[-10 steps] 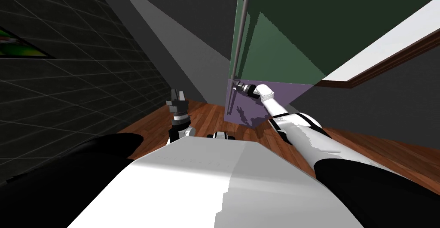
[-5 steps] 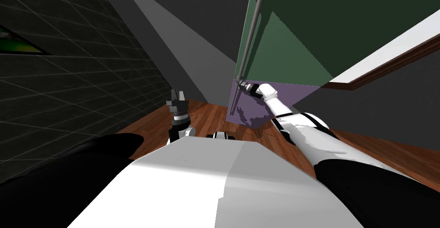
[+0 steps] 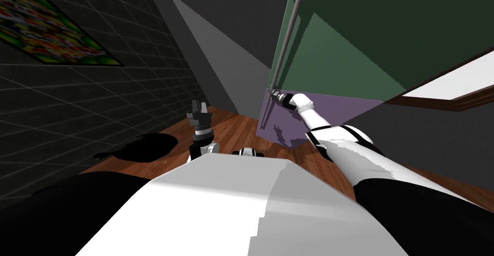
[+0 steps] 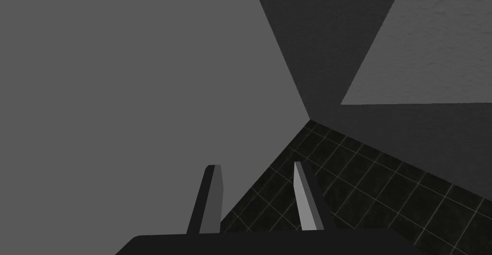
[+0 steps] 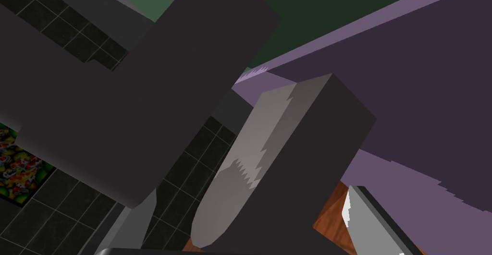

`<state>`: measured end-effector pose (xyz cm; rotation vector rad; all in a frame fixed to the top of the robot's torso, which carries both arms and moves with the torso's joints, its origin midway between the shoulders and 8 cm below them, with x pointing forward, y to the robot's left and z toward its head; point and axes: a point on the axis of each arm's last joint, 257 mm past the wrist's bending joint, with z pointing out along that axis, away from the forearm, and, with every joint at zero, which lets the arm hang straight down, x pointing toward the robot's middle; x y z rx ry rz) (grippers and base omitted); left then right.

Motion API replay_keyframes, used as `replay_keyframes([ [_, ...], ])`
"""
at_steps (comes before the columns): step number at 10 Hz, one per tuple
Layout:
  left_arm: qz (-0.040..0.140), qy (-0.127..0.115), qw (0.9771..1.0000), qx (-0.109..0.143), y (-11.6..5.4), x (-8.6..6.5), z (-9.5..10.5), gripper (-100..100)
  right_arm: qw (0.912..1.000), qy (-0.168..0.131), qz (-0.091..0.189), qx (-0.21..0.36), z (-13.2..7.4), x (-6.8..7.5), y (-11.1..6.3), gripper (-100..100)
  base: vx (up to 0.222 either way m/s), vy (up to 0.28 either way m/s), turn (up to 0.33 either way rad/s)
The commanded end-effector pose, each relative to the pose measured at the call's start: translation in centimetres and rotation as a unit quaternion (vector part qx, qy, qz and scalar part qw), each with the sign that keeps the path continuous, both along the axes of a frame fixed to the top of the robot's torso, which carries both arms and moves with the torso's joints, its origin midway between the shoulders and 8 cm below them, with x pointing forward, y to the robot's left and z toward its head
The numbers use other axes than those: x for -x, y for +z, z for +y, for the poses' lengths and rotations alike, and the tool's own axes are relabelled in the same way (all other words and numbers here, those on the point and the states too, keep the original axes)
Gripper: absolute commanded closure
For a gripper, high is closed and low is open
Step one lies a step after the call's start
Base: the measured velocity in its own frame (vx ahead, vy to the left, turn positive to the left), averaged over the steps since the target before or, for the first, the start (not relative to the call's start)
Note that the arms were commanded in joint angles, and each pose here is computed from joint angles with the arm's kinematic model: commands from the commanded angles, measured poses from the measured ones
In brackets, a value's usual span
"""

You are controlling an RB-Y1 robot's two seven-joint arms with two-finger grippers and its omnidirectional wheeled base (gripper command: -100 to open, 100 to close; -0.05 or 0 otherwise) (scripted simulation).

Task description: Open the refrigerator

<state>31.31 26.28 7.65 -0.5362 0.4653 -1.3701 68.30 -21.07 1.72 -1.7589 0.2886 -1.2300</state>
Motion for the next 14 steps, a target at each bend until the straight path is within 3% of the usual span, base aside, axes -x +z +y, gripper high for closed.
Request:
replay_keyframes([
  [1, 0.000, 0.000, 1.0000, 0.000, 0.0, 0.0, 0.0, 0, 0.9987, -0.051, -0.010, -0.002, -4.0, -1.7, 1.1, -100, -0.130, -0.112, 0.381],
  [2, 0.000, 0.000, 1.0000, 0.000, 0.0, 0.0, 0.0, 0, 0.9984, -0.056, -0.005, -0.003, -4.5, -1.8, 0.6, -100, -0.122, -0.117, 0.297],
  [3, 0.000, 0.000, 1.0000, 0.000, 0.0, 0.0, 0.0, 0, 0.9963, -0.085, -0.009, -0.002, -6.8, -2.6, 1.1, -100, -0.134, -0.115, 0.374],
  [4, 0.000, 0.000, 1.0000, 0.000, 0.0, 0.0, 0.0, 0, 0.9958, -0.092, -0.003, -0.003, -7.5, -2.7, 0.5, -100, -0.108, -0.091, 0.283],
  [5, 0.000, 0.000, 1.0000, 0.000, 0.0, 0.0, 0.0, 0, 0.9932, -0.116, -0.011, -0.002, -9.3, -3.3, 1.3, -100, -0.129, -0.096, 0.389],
  [6, 0.000, 0.000, 1.0000, 0.000, 0.0, 0.0, 0.0, 0, 0.9920, -0.126, -0.002, -0.003, -10.3, -3.4, 0.5, -100, -0.108, -0.081, 0.266],
  [7, 0.000, 0.000, 1.0000, 0.000, 0.0, 0.0, 0.0, 0, 0.9875, -0.157, -0.004, -0.002, -12.9, -3.9, 0.7, -100, -0.141, -0.082, 0.344],
  [8, 0.000, 0.000, 1.0000, 0.000, 0.0, 0.0, 0.0, 0, 0.9873, -0.159, -0.003, -0.002, -13.1, -3.9, 0.5, -100, -0.112, -0.067, 0.279],
  [9, 0.000, 0.000, 1.0000, 0.000, 0.0, 0.0, 0.0, 0, 0.9827, -0.185, -0.009, -0.001, -15.3, -4.2, 1.1, -100, -0.122, -0.070, 0.357],
  [12, 0.000, 0.000, 1.0000, 0.000, 0.0, 0.0, 0.0, 0, 0.9815, -0.191, -0.003, -0.002, -15.9, -4.3, 0.6, -100, -0.053, -0.038, 0.119],
  [13, 0.000, 0.000, 1.0000, 0.000, 0.0, 0.0, 0.0, 0, 0.9759, -0.218, -0.008, -0.001, -18.2, -4.4, 1.1, -100, -0.087, -0.035, 0.310],
  [14, 0.000, 0.000, 1.0000, 0.000, 0.0, 0.0, 0.0, 0, 0.9750, -0.222, -0.004, -0.001, -18.6, -4.4, 0.7, -100, -0.103, -0.072, 0.247],
])
